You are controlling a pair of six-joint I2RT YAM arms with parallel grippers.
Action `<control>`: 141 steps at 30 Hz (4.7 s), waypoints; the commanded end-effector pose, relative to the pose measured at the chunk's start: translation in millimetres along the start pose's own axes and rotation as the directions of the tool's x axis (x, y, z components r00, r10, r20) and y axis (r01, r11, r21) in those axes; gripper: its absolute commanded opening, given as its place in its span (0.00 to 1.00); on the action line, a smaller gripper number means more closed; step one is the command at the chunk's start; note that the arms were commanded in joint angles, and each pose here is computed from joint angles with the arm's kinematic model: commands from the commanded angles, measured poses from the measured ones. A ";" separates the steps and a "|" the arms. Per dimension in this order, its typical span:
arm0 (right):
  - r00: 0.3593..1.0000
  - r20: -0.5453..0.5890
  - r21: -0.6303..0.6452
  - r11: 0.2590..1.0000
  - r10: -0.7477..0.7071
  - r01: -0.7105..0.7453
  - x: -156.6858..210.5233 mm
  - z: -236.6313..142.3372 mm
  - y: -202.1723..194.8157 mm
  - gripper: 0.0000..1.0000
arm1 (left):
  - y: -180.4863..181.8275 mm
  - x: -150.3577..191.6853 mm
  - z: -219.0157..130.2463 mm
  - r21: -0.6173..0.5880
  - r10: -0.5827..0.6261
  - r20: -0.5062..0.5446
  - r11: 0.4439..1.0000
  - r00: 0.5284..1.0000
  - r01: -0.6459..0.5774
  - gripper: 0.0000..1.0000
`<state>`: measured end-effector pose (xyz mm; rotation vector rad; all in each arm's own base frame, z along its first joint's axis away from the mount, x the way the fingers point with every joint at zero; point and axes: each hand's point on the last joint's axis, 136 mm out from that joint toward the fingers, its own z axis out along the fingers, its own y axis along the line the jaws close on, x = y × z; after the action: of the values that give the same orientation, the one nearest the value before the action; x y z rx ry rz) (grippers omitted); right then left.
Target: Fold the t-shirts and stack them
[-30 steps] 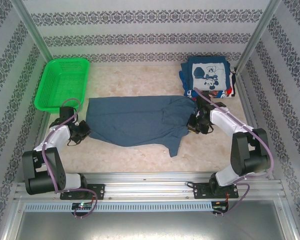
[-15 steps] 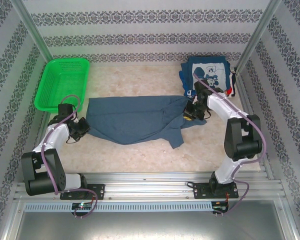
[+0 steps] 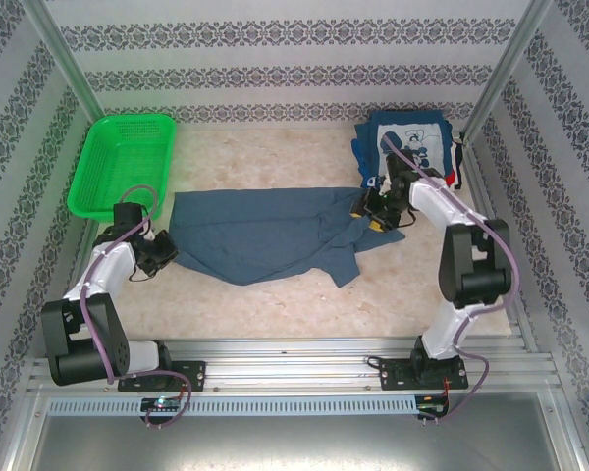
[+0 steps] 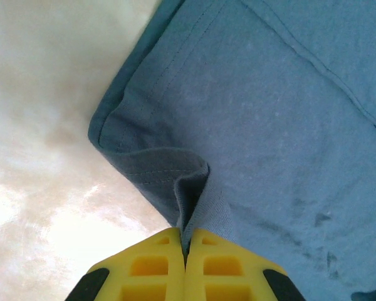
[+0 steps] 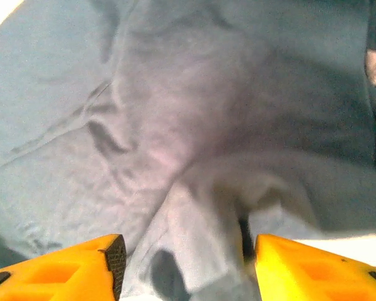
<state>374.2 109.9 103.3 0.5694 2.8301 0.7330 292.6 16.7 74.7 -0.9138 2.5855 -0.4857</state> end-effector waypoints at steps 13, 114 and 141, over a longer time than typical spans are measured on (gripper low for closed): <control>0.993 -0.093 -0.003 0.997 0.076 -0.076 98.1 29.2 -45.8 0.49 | -13.1 0.6 -10.7 0.051 0.024 0.001 0.998 1.000 -0.024 0.02; 0.972 -0.222 0.132 0.990 0.079 -0.050 102.8 95.3 -2.0 0.23 | 4.8 30.0 -2.3 0.040 0.043 -0.039 0.998 0.998 -0.042 0.02; 0.985 -0.148 0.052 0.995 0.093 -0.086 111.3 31.9 -1.1 0.00 | 8.6 31.7 -7.1 0.021 0.044 -0.024 0.999 0.999 -0.044 0.02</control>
<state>295.1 177.2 65.1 0.6232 2.9619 0.7683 268.3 3.8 70.4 -0.8815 2.5933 -0.5401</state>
